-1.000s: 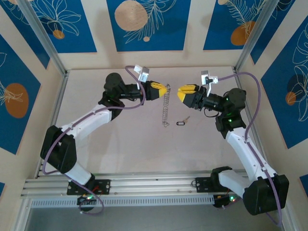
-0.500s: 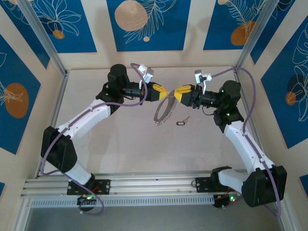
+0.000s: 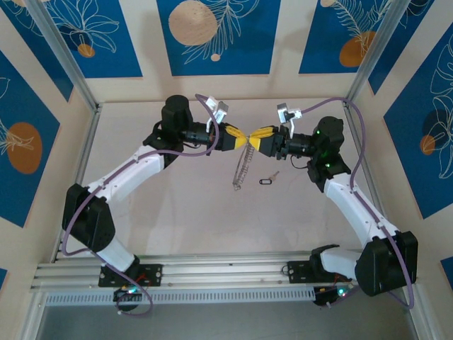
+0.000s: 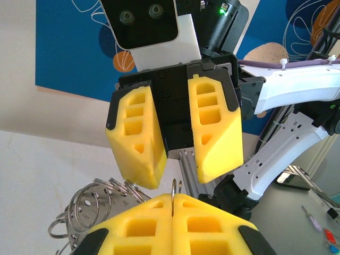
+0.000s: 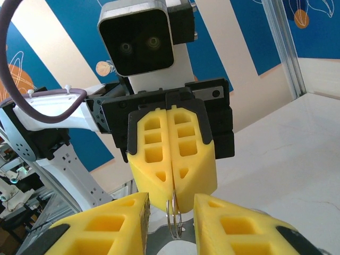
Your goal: Put the keys on the keyring
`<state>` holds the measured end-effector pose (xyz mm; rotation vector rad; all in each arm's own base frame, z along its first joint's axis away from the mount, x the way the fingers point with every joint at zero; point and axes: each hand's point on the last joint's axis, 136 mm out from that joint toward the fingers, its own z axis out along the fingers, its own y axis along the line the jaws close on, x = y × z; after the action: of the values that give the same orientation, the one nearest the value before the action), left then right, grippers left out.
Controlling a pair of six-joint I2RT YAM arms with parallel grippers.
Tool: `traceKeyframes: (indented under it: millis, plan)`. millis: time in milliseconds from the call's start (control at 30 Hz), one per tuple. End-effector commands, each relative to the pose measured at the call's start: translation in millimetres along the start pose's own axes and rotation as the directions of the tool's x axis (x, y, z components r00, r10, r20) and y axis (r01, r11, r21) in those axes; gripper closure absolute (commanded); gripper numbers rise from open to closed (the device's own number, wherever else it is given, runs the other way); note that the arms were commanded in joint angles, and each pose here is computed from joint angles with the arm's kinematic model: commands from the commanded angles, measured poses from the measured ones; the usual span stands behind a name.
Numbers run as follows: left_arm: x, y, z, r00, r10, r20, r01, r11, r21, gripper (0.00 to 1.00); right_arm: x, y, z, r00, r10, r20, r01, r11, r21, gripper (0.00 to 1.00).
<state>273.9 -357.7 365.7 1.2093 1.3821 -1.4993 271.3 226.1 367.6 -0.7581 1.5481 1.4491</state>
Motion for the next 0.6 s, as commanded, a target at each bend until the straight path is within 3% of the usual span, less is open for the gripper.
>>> traceKeyframes:
  millis: [0,400,567]
  plan:
    - [-18.7,-10.1,-4.5,0.997,0.074,0.02,-0.075,0.997,0.027,1.0,-10.7,4.4,2.2,0.999,-0.039,0.019,0.039,0.999,-0.006,0.71]
    - [-21.0,-10.9,-4.3,0.997,0.078,0.026,-0.079,0.997,0.026,1.0,-2.8,2.8,6.5,1.0,-0.019,-0.001,0.019,0.999,-0.033,0.82]
    - [-21.8,-10.6,-4.4,0.997,0.077,0.027,-0.078,0.997,0.024,1.0,0.1,1.8,7.1,1.0,-0.013,-0.007,0.012,0.999,-0.032,0.93]
